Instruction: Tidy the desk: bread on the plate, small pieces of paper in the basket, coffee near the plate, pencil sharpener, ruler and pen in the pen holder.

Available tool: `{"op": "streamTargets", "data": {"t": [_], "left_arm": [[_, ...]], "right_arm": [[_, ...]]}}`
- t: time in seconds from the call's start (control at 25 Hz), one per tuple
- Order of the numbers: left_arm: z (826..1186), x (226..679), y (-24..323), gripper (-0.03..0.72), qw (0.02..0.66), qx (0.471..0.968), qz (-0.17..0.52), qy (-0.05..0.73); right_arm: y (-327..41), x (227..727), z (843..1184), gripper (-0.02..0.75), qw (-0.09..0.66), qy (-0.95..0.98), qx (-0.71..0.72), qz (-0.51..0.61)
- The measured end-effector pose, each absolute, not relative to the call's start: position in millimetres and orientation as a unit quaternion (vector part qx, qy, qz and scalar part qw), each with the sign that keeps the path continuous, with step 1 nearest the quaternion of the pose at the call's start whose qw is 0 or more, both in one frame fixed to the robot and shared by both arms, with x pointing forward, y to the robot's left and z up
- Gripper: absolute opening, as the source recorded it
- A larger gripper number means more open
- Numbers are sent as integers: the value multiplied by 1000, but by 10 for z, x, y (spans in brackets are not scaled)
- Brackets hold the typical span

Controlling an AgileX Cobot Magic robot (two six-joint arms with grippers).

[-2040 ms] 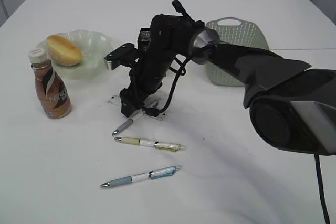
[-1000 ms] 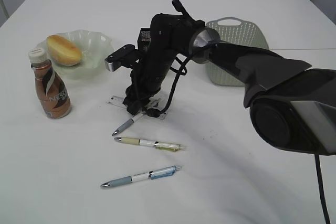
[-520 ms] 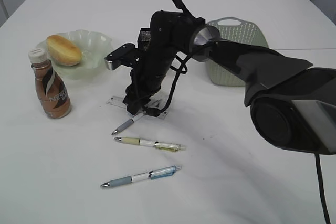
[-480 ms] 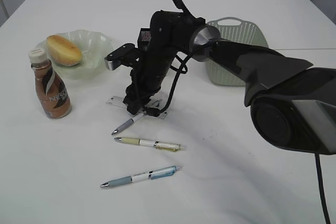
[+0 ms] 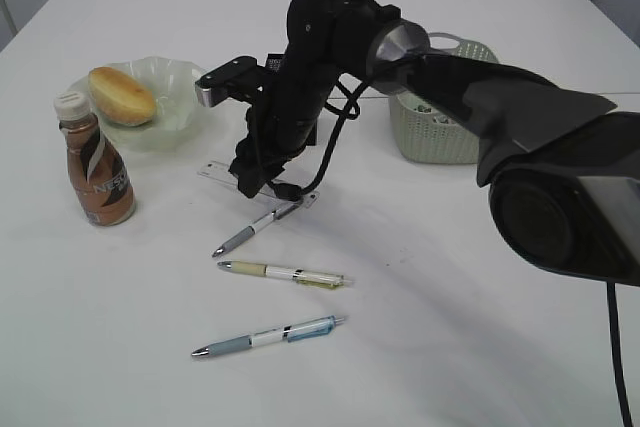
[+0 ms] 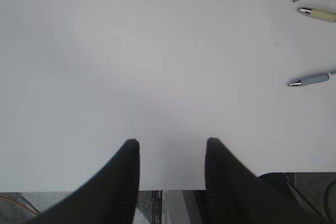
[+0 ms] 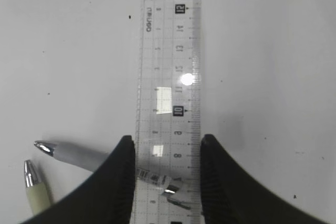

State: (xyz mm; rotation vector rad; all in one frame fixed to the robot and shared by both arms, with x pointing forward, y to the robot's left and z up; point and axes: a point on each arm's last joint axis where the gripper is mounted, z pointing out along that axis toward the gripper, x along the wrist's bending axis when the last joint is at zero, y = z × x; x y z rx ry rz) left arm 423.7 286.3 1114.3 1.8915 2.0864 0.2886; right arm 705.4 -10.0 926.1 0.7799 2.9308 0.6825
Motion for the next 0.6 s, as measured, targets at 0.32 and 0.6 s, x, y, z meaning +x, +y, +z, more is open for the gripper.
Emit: {"op": "streamTargets", "data": {"t": [0.32,0.6], "left_arm": [[11143,4237,2863,307,155,660,101,728],[11143,4236,2854,307,158,659,97,729]], "right_arm": [[-114,7025,9457,252,16,936,270,226],[-132,7008,9679,251,24,922,303,238]]}}
